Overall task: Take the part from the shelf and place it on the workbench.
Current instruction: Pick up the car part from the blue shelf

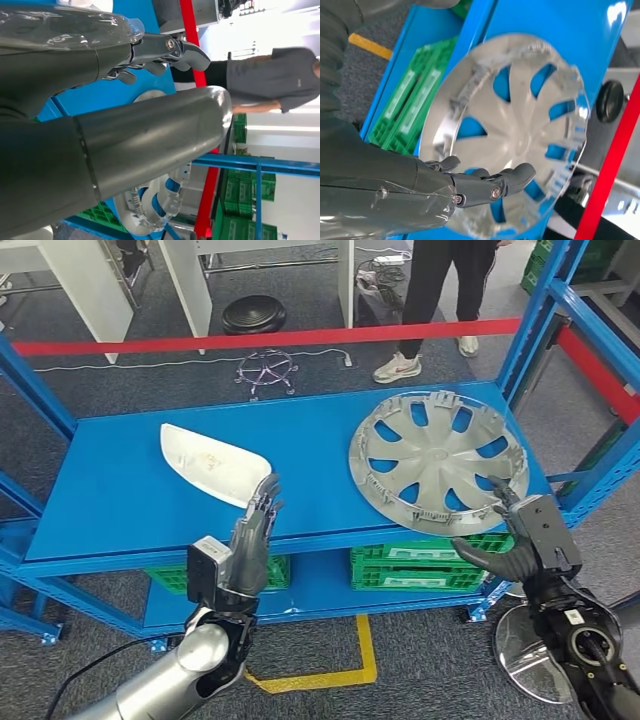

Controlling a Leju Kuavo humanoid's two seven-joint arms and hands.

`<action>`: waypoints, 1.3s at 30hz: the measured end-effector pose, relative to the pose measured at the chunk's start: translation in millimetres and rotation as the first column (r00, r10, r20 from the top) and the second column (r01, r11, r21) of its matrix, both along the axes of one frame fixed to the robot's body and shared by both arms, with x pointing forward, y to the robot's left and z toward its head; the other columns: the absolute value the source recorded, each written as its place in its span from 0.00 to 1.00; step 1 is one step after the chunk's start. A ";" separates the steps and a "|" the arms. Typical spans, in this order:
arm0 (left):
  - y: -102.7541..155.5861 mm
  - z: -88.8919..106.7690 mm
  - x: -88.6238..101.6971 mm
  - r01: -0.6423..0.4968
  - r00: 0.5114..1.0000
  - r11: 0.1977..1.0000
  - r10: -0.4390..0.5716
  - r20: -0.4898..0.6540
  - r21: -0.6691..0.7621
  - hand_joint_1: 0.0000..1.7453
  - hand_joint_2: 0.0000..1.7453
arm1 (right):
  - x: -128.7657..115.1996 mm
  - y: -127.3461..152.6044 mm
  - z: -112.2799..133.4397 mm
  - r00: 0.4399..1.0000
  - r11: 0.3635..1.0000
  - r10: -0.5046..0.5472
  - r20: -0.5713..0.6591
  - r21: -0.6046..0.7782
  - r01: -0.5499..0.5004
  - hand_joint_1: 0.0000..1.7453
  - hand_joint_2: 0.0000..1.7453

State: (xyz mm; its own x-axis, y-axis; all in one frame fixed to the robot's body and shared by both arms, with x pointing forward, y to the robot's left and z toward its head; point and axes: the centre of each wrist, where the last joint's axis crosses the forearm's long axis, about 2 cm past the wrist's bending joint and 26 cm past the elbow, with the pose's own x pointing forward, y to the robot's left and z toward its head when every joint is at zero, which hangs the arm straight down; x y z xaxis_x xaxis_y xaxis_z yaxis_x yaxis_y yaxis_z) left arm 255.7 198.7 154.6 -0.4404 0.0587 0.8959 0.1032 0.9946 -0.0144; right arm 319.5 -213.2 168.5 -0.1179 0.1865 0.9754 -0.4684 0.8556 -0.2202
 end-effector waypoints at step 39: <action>6.1 -0.2 -3.9 -0.037 0.999 0.999 0.037 0.009 0.004 0.00 0.00 | 48.8 -26.3 34.9 0.975 0.771 0.104 0.198 -0.635 0.047 0.00 1.00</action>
State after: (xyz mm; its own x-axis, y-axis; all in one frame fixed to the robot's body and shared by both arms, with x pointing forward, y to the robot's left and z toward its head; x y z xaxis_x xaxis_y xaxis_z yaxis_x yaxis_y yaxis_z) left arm 251.8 204.7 154.4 -0.4499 0.0388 0.8922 0.0664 0.9977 -0.0099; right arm 368.3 -239.5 203.3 -0.3189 0.7446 0.5864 -0.3685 0.4726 -0.8005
